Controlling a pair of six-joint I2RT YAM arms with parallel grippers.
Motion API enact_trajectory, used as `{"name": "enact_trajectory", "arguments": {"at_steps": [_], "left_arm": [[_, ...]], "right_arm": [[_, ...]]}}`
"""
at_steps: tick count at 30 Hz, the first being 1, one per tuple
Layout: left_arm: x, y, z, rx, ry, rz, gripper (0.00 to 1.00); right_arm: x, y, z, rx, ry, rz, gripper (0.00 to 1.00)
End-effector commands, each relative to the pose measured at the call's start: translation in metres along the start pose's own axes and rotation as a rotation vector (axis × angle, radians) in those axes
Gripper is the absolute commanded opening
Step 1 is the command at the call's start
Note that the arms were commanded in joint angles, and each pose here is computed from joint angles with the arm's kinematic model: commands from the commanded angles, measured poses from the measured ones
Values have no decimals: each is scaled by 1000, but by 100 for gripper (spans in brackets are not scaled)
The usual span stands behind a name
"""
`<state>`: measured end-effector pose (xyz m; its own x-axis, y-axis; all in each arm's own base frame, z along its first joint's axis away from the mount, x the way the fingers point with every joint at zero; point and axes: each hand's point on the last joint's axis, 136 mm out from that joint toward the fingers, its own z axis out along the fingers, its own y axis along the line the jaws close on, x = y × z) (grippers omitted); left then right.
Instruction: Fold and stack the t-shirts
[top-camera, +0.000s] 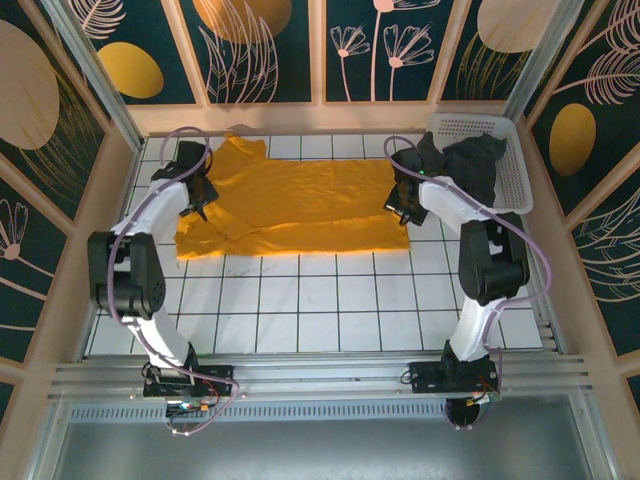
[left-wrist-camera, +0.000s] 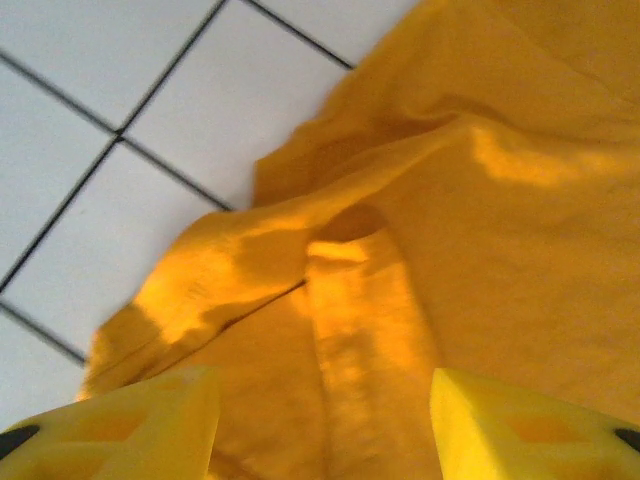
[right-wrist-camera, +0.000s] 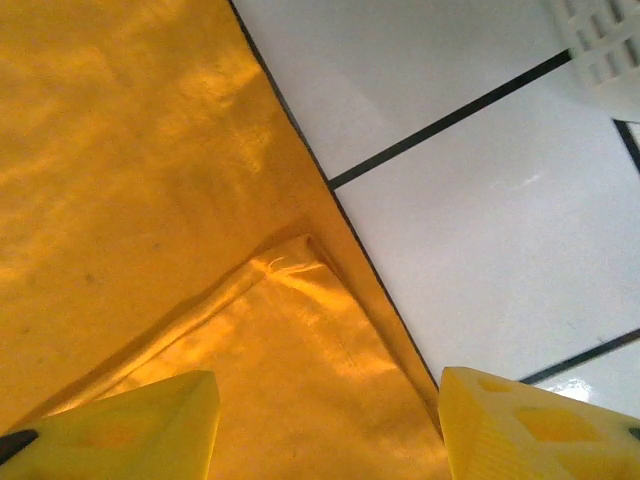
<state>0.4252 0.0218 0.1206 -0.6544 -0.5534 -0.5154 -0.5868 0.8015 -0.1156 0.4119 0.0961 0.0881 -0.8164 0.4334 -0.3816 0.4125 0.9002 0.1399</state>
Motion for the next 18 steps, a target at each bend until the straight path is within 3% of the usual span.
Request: {"name": "enact_trajectory", "arguments": {"at_steps": [1,6,13,18], "left_arm": [[37,43,-12,-12,106,-59,55],[81,90,10,24,244,-220,54],[93,93,35,94,313,-320,55],[92,95,48,74,305,-326,47]], "right_arm": [[10,-15,-32,-32,-19,-17,60],[51,-23,-30,-136,41,-28,59],[75,-32,-11,-183,109,-4,59],[79,-36,2,-166,127,15,58]]}}
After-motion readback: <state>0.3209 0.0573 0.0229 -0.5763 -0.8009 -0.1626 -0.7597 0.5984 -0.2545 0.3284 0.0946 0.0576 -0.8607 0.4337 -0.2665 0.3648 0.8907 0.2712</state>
